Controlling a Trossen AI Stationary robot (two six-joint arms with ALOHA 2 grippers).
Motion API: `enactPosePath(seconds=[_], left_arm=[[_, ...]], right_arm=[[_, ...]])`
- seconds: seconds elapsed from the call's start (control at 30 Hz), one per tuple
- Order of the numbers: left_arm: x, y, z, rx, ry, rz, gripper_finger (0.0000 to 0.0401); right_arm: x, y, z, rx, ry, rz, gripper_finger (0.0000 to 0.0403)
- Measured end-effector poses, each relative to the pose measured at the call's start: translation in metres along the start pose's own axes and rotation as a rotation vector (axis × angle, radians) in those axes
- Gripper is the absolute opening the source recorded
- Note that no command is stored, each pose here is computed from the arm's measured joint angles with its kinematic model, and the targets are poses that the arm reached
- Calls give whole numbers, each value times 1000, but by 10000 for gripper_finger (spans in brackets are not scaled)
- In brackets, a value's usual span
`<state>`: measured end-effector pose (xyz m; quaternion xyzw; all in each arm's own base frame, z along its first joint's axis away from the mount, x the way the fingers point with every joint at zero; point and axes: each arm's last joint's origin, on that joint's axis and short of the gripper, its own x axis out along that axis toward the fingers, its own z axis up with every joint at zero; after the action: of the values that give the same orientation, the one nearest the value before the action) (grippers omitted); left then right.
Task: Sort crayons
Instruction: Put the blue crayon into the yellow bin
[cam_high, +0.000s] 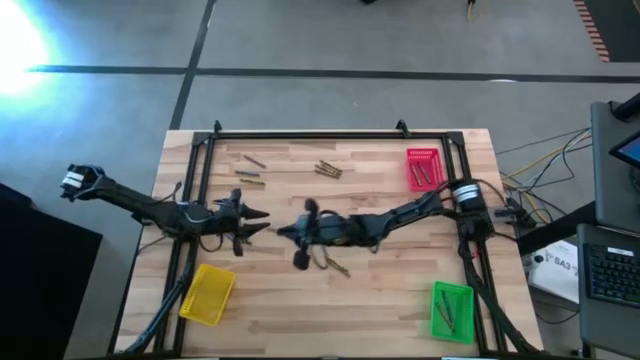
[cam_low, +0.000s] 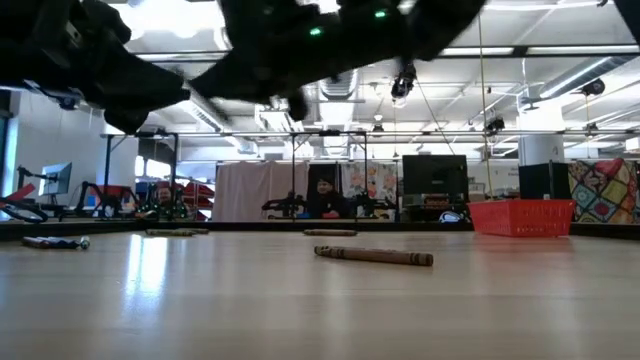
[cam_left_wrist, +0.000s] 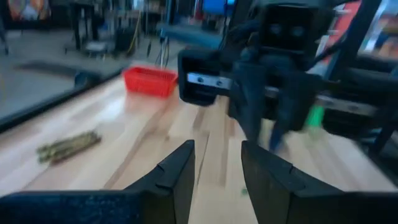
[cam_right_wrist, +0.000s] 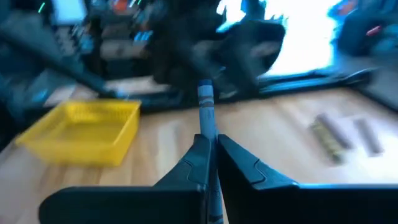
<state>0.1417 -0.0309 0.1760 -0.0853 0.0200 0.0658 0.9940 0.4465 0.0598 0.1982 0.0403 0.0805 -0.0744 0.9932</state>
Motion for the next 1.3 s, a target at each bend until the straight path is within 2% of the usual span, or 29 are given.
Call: enactPosePath(seconds=[0.1,0.17,0.27,0.37,0.77,0.93,1.3], left_arm=[[-4,3,-4,-25,-95,-23,116],[-5,3,-4,-21,-124,-28,118],[-1,-1,1,4,-114,-60,125],[6,-7,7,44,-98,-124,137],[47,-27,13,132,16,-101,180],[57,-32,14,146,34,-95,177],[54,-32,20,160,-2,-96,137]], right_arm=[[-20,-8,-3,16,-54,-52,12],[-28,-11,-4,32,-103,-46,12],[-36,-13,-3,52,-180,-27,12],[-36,-13,-4,45,-194,4,12],[-33,-11,-1,16,-182,26,12],[-33,-11,-6,8,-142,22,12],[-34,-10,-11,-9,-111,27,12]])
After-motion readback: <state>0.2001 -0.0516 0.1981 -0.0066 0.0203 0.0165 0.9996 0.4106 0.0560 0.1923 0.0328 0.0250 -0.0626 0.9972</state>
